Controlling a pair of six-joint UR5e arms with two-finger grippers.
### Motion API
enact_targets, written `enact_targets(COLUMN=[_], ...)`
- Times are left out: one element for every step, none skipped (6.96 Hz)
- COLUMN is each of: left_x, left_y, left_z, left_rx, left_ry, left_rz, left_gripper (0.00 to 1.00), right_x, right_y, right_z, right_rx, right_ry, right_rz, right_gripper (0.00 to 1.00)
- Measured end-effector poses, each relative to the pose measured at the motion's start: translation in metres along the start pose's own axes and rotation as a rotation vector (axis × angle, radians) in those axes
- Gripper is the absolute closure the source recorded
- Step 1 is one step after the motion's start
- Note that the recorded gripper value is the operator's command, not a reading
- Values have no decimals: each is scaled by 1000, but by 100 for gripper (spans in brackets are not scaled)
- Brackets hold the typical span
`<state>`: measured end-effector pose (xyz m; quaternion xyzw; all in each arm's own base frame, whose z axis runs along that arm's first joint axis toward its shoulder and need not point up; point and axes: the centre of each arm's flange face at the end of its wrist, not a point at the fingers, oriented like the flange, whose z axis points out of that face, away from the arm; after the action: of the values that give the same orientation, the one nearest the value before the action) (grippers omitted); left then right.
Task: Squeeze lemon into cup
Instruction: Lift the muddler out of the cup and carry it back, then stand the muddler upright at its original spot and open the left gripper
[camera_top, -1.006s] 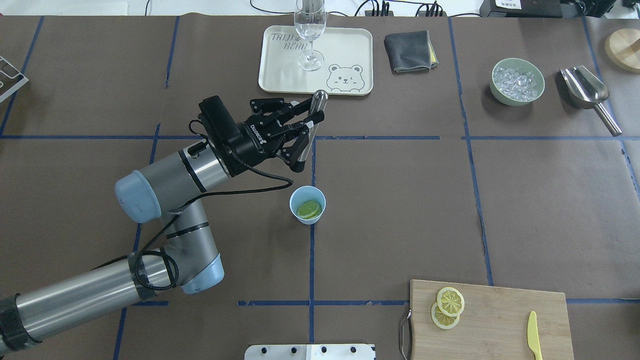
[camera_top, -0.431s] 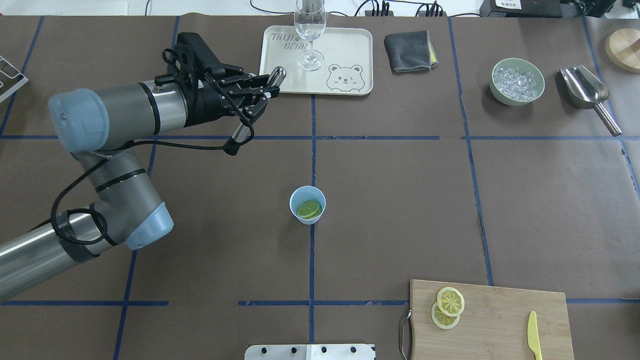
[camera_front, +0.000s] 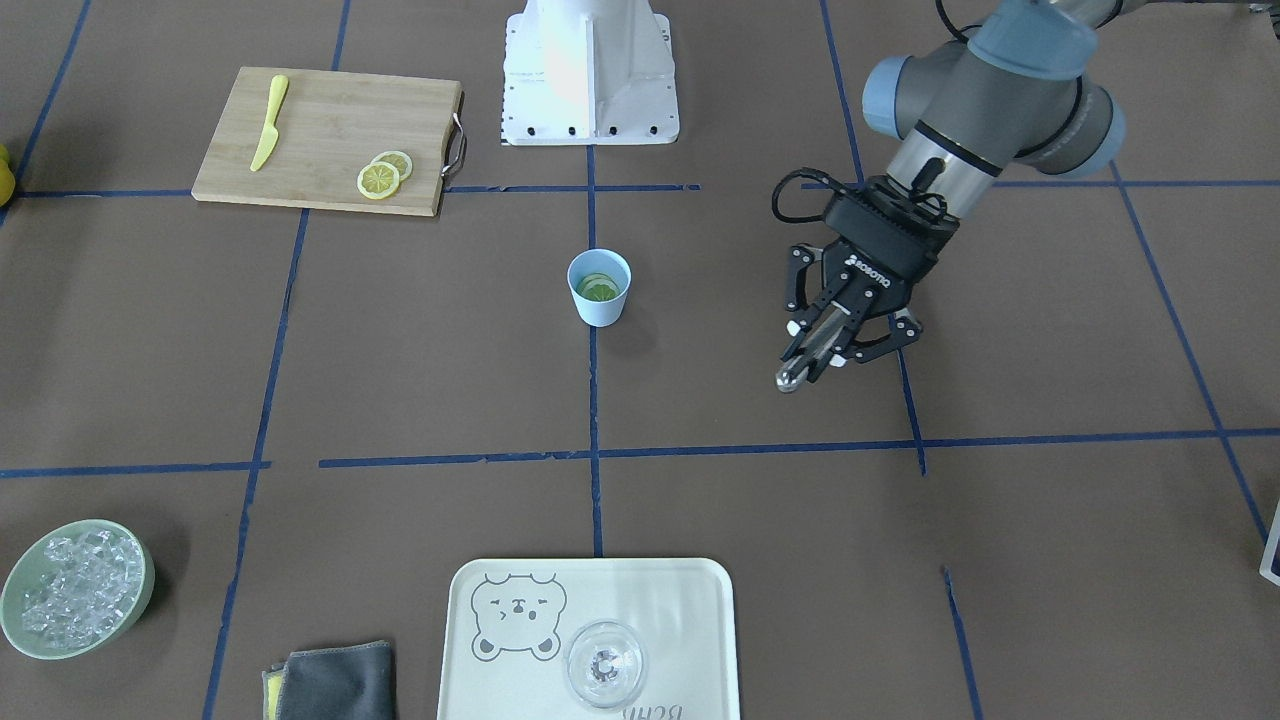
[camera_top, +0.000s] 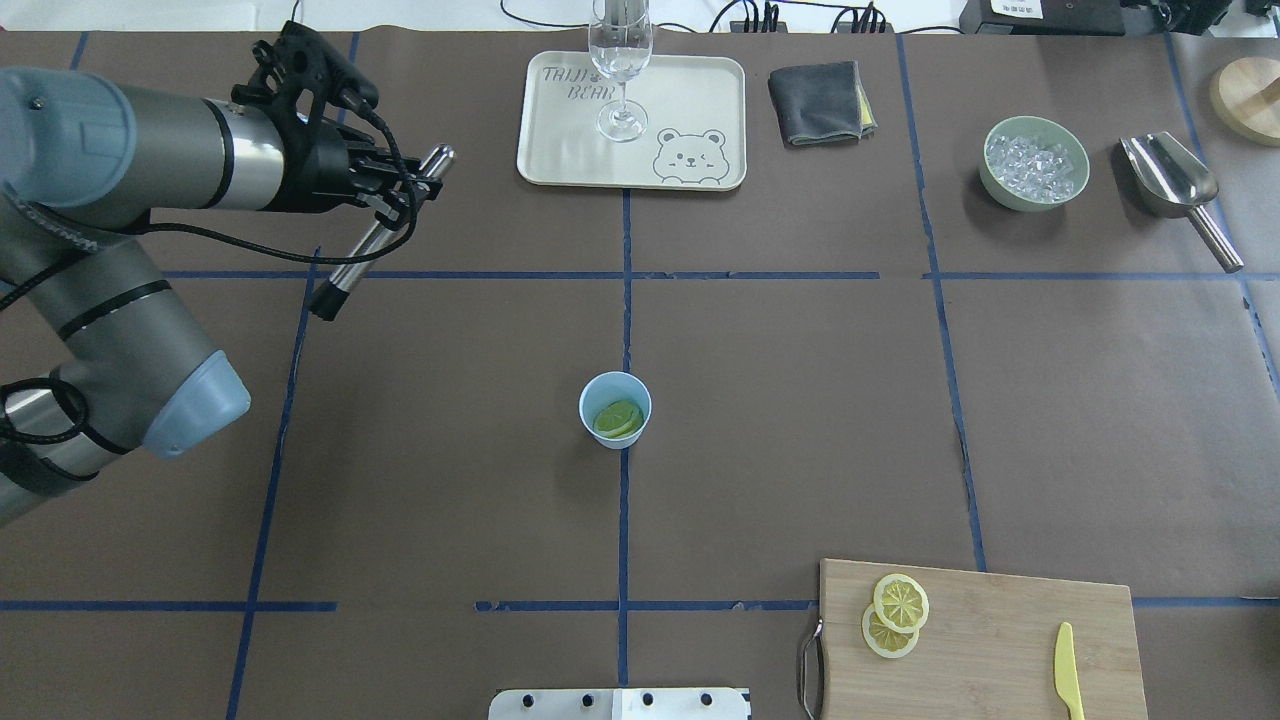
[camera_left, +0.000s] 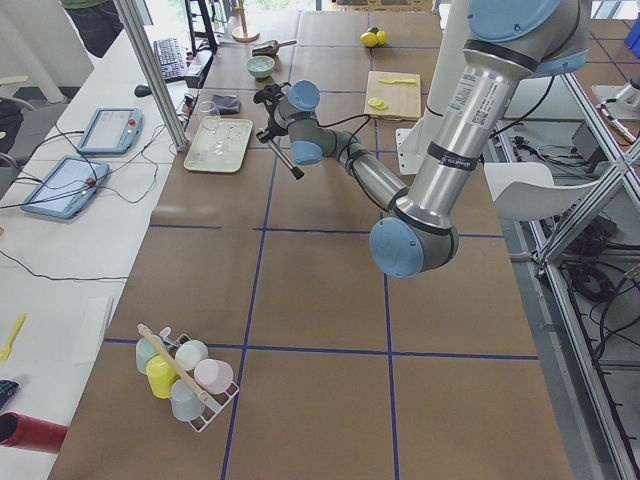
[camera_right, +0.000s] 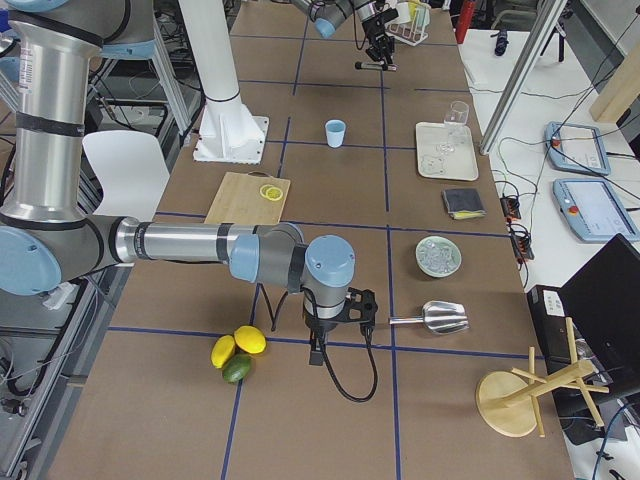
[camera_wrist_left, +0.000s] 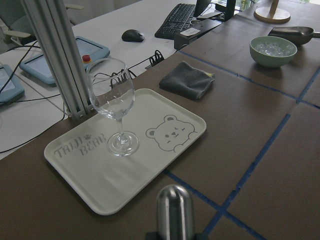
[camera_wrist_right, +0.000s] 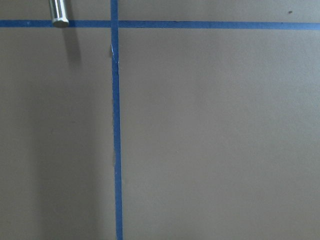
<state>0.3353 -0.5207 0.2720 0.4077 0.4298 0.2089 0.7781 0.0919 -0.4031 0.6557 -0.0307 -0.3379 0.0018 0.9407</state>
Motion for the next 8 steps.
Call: enact_targets(left_x=[-25, -51, -71, -82, -91, -101, -110, -114], left_y=[30, 66, 96, 116, 134, 149, 162, 172], left_z=[-4, -9, -15, -16, -15, -12, -6, 1], left_rx=[-73, -131, -169, -188, -199, -200, -198, -207], left_ry=[-45, -91, -133, -170, -209, -261, -307, -331], left_rz=[-39, -99, -210, -363, -500, -585, -626, -644], left_gripper=[100, 100, 100, 100, 100, 100, 100, 100], right_x=[0, -1, -1, -1, -1, -2, -2, -3], right_y=[0, -1, -1, -1, -1, -2, -2, -2], right_z=[0, -1, -1, -1, -2, -2, -3, -3], right_rx=[1, 2, 2, 2, 3, 5, 7, 7], right_ry=[0, 0, 0, 0, 0, 0, 0, -1], right_rz=[-2, -3, -3, -3, -4, -5, -5, -6], right_gripper=[0, 0, 0, 0, 0, 0, 0, 0])
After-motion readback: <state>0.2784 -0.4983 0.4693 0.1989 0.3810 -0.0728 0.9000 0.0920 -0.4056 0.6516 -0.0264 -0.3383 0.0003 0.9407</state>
